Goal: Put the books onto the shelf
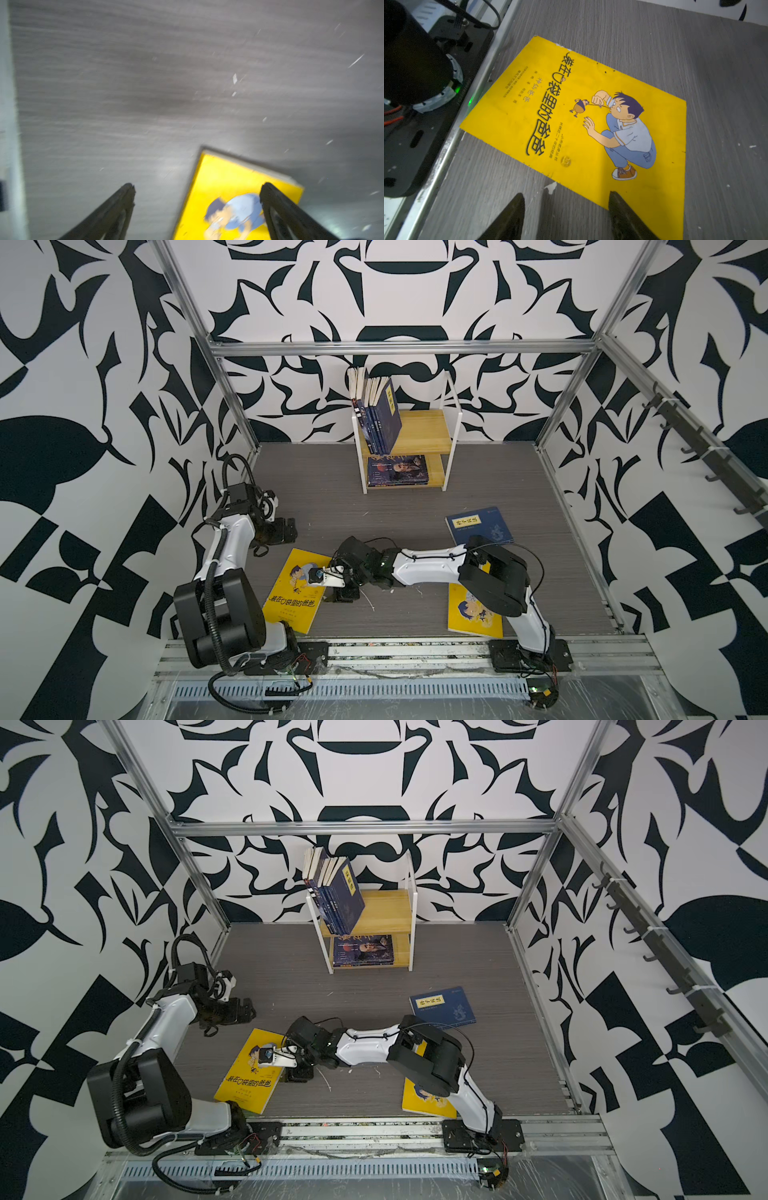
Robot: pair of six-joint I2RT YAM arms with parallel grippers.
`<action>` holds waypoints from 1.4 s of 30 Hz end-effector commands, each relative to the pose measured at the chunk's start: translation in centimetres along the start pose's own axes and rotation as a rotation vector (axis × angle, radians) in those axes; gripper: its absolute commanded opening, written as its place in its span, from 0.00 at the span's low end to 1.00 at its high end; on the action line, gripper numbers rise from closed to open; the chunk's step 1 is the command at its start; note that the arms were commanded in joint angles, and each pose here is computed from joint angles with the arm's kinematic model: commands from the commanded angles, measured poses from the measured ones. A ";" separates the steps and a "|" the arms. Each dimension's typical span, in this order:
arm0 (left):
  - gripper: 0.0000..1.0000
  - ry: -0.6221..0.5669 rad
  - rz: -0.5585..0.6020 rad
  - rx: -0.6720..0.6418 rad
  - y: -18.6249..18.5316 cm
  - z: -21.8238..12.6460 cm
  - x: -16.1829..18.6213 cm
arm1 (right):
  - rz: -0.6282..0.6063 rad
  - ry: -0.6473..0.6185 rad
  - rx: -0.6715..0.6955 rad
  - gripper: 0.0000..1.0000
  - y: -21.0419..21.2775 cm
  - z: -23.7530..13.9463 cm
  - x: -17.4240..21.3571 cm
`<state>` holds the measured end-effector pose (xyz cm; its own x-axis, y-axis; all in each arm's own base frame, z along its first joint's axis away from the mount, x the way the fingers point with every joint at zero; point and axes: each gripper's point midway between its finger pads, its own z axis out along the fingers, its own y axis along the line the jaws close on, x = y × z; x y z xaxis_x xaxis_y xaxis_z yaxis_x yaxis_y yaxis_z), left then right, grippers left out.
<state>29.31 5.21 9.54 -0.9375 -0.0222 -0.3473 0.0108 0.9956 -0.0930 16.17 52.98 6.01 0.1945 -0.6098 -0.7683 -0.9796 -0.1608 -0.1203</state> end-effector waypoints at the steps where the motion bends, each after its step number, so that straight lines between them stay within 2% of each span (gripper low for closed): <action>1: 0.94 0.175 0.142 -0.036 0.8 0.6 5.2 | -0.124 -0.086 0.016 0.67 -0.3 -0.1 -2.2; 5: 0.86 0.190 0.127 0.036 -0.5 1.2 6.8 | -0.160 -0.116 0.012 0.68 -0.3 0.6 -2.6; 8: 0.86 0.205 0.129 0.110 -1.7 2.0 7.8 | -0.166 -0.110 0.019 0.68 -0.5 1.4 -2.6; 12: 0.77 0.214 0.103 0.173 -2.7 2.7 7.8 | -0.176 -0.107 0.051 0.68 -0.8 2.1 -2.4; 14: 0.76 0.232 0.097 0.199 -3.3 3.1 7.9 | -0.178 -0.096 0.076 0.68 -1.1 2.4 -2.0; 20: 0.72 0.281 0.110 0.248 -4.7 3.9 7.9 | -0.119 -0.060 0.294 0.67 -5.1 2.4 -1.5; 26: 0.72 0.298 0.128 0.296 -6.1 4.1 7.0 | -0.079 -0.026 0.497 0.67 -9.8 0.6 -0.9; 36: 0.72 0.328 0.082 0.323 -7.9 4.2 3.3 | 0.157 -0.008 0.816 0.67 -17.4 -6.3 2.1; 38: 0.74 0.324 0.053 0.327 -8.3 4.1 2.4 | 0.190 -0.034 0.824 0.67 -17.5 -7.6 2.4; 40: 0.75 0.305 0.038 0.301 -8.0 3.7 1.7 | 0.162 -0.061 0.787 0.67 -16.5 -8.2 1.8; 42: 0.79 0.281 0.073 0.221 -6.8 3.2 1.5 | 0.133 -0.089 0.705 0.66 -14.6 -7.9 0.8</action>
<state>29.77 -2.62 5.75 -0.9848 0.1253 -0.1201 0.1588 0.9300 -0.3314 33.20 46.79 6.39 0.0256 -0.6442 -0.7644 -0.7766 0.4687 -0.4210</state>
